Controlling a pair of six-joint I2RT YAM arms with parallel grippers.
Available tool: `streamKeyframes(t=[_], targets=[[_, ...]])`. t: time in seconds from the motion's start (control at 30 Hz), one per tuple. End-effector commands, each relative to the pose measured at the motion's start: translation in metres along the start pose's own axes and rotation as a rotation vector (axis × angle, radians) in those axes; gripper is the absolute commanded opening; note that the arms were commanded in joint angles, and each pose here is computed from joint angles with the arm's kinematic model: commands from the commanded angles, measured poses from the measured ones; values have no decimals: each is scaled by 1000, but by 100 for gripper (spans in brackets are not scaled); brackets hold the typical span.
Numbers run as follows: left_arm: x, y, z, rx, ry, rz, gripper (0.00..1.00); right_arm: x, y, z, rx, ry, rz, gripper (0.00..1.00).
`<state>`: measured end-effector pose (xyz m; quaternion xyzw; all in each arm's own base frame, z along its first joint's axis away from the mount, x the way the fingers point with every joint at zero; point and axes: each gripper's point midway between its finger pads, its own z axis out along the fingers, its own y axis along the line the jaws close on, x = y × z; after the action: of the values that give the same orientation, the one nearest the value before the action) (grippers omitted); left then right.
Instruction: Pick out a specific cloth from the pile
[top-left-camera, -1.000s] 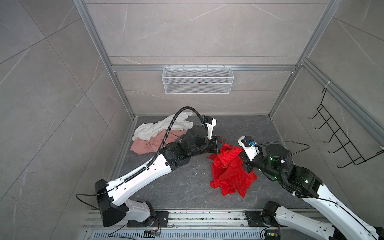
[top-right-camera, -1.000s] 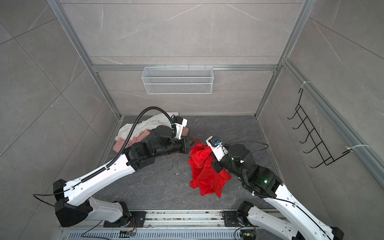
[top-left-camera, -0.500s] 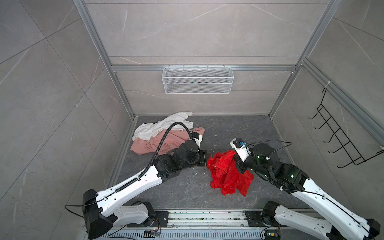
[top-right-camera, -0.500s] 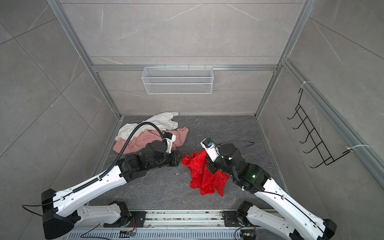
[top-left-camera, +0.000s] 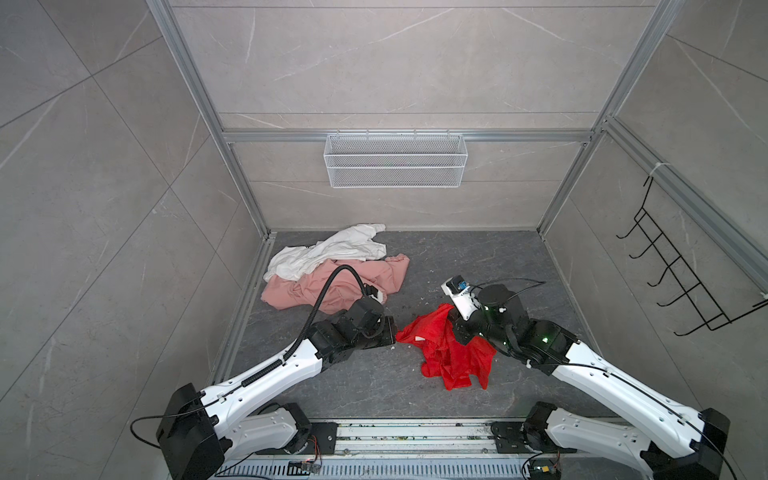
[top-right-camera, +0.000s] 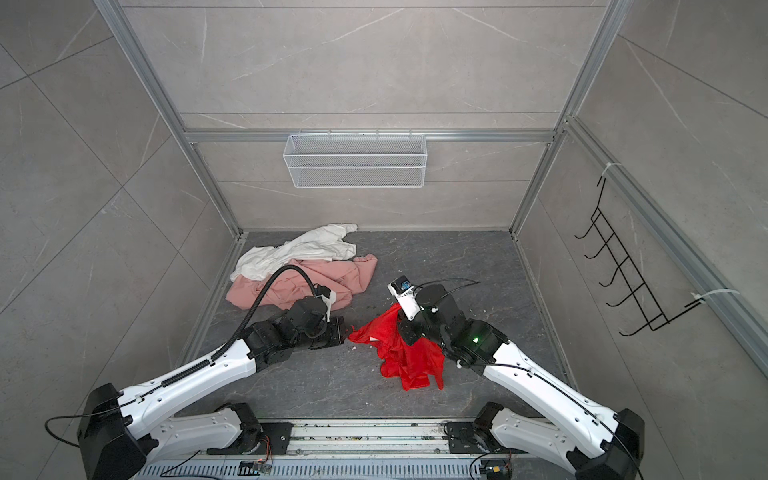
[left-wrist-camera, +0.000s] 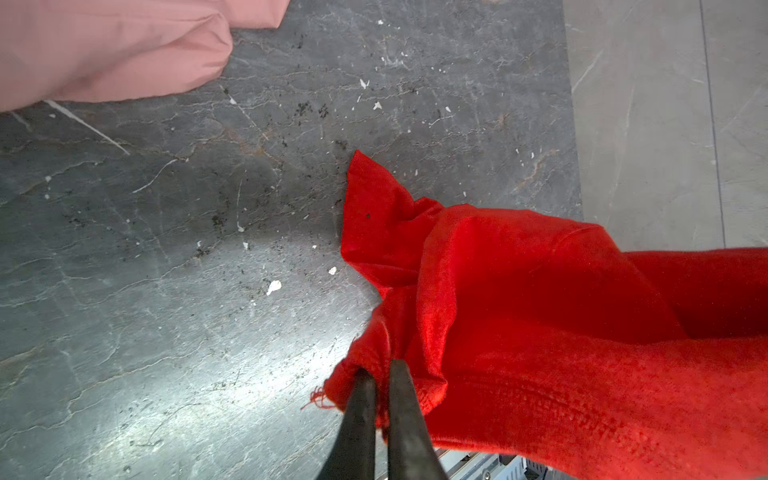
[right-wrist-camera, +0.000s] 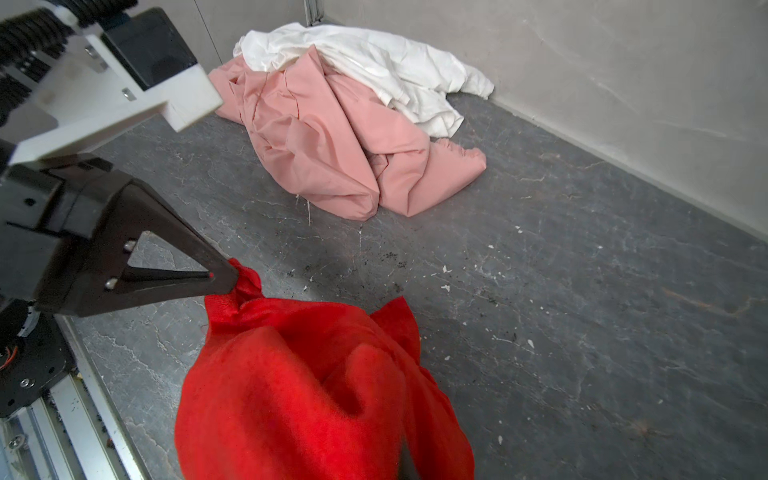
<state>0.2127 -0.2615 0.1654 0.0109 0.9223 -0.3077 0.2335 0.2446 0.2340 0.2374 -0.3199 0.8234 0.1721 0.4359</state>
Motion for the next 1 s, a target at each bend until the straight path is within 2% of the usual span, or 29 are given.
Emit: streamKeyframes(t=[0.0,0.17,0.27,0.33,0.47,0.83,0.97], targets=[[1,-9,1,56,6,29,0,-1,4,16,-36,-18,53,6],[21,13,11,10,70,39,0,13,4,41,-60,24,88,8],[31,29,15,-21,96,42,0,21,4,55,-73,52,97,13],[39,41,21,-44,121,36,0,27,3,65,-79,72,105,20],[53,58,34,-53,167,19,0,41,-1,81,-87,118,128,25],[75,76,58,-73,253,42,0,87,-16,118,-103,218,199,34],[76,80,61,-78,245,47,0,98,-26,125,-90,241,216,43]])
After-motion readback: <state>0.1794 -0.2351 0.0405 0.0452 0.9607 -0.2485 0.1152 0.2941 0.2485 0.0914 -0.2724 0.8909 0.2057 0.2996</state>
